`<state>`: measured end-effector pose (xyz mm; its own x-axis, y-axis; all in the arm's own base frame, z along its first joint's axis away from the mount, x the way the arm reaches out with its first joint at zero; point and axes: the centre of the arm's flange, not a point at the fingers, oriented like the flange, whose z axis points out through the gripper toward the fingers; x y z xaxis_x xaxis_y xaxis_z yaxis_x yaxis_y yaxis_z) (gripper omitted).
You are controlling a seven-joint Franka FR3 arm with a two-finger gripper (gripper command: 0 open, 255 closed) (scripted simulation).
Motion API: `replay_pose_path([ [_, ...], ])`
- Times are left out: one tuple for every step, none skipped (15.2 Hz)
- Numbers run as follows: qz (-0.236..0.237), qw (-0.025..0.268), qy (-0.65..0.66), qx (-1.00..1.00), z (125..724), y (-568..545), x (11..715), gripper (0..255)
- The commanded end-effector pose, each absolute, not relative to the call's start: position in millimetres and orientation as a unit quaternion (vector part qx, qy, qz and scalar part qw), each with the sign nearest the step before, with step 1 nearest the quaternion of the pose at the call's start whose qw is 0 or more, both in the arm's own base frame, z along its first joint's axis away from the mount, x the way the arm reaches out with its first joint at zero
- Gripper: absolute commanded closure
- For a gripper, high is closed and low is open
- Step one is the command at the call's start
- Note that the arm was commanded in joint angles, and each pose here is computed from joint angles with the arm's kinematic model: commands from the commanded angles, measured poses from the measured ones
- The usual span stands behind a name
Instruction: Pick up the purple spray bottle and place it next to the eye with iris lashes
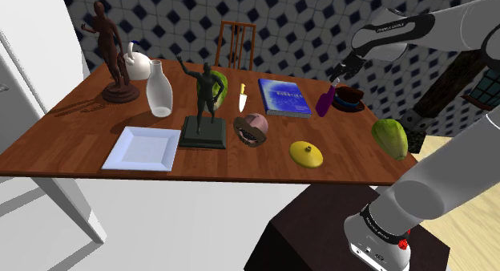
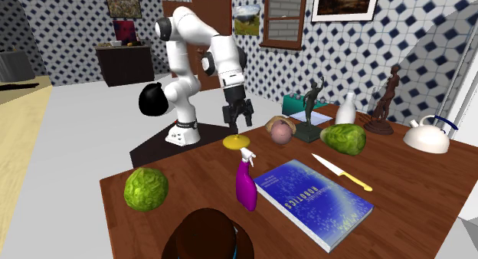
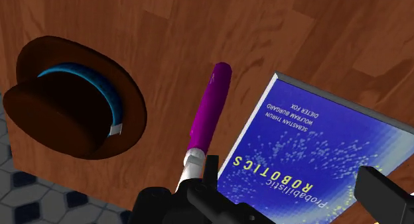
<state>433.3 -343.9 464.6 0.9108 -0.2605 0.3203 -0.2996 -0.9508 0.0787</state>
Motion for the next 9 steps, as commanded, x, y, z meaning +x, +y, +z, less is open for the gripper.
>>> replay_pose_path([
  [0.159, 0.071, -0.152, 0.973, 459.4, -370.3, 438.2, 0],
  [0.161, 0.074, -0.156, 0.972, 455.6, -381.4, 440.6, 0],
  [0.162, 0.078, -0.16, 0.971, 451.8, -392.7, 442.8, 0],
  [0.164, 0.081, -0.165, 0.969, 448.1, -403.9, 445.0, 0],
  [0.165, 0.083, -0.167, 0.968, 445.8, -411.1, 446.3, 0],
  [0.165, 0.083, -0.167, 0.968, 440.9, -412.2, 447.9, 0],
  [0.165, 0.083, -0.167, 0.968, 436.0, -413.4, 449.4, 0],
  [0.165, 0.083, -0.167, 0.968, 431.0, -414.5, 451.0, 0],
  [0.165, 0.083, -0.167, 0.968, 426.1, -415.7, 452.5, 0],
])
